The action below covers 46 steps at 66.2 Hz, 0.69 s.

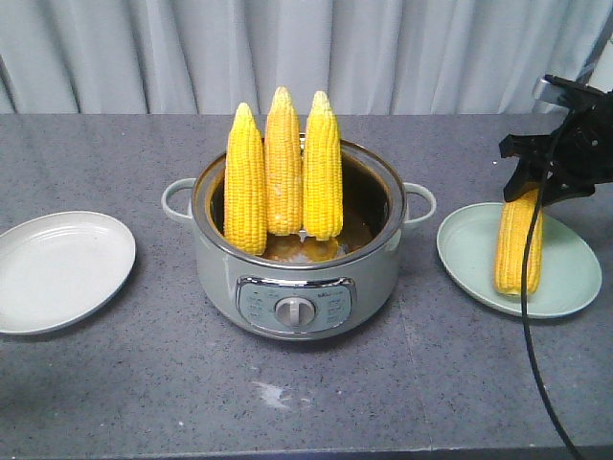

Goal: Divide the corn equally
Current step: 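Carry the corn cob to the pale green plate and lower it, then open the right gripper and raise it off the plate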

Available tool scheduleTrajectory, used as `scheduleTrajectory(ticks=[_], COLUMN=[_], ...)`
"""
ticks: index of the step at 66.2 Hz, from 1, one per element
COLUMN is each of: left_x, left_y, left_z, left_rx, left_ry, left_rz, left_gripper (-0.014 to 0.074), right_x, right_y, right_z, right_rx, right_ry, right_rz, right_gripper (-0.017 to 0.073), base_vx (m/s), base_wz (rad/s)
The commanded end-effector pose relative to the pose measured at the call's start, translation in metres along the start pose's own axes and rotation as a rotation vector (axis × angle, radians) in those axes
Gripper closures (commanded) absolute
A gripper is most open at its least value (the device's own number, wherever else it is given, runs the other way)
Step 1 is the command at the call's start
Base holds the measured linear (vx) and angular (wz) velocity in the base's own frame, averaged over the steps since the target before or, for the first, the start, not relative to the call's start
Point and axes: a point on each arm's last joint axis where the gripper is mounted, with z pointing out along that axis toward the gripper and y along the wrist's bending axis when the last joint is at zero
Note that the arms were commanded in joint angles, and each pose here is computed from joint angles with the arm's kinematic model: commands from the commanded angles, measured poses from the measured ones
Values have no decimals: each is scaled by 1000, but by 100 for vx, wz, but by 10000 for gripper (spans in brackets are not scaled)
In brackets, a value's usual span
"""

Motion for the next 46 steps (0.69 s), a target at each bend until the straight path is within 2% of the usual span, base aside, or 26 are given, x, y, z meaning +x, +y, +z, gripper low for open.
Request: scheduleTrajectory(ticks=[1,20,27,46], left_x=[-11,-11,-11,-11], left_y=[-2,-2,-2,-2], left_z=[-9,-9,-9,-9], left_rx=[21,21,21,21], left_ry=[-91,-91,-91,-91], left_rz=[-14,-14,-14,-14], left_gripper=[17,17,17,17], right_x=[1,1,1,1], right_y=[11,11,10,14], right_z=[-33,-33,-33,-47], right_rx=[-15,-14,-5,8], right_ry=[-50,-49,-47,-102], right_rz=[-22,-30,-37,-68], right_gripper=[278,48,-6,-19], base_vx=[0,0,0,0], base_wz=[0,0,0,0])
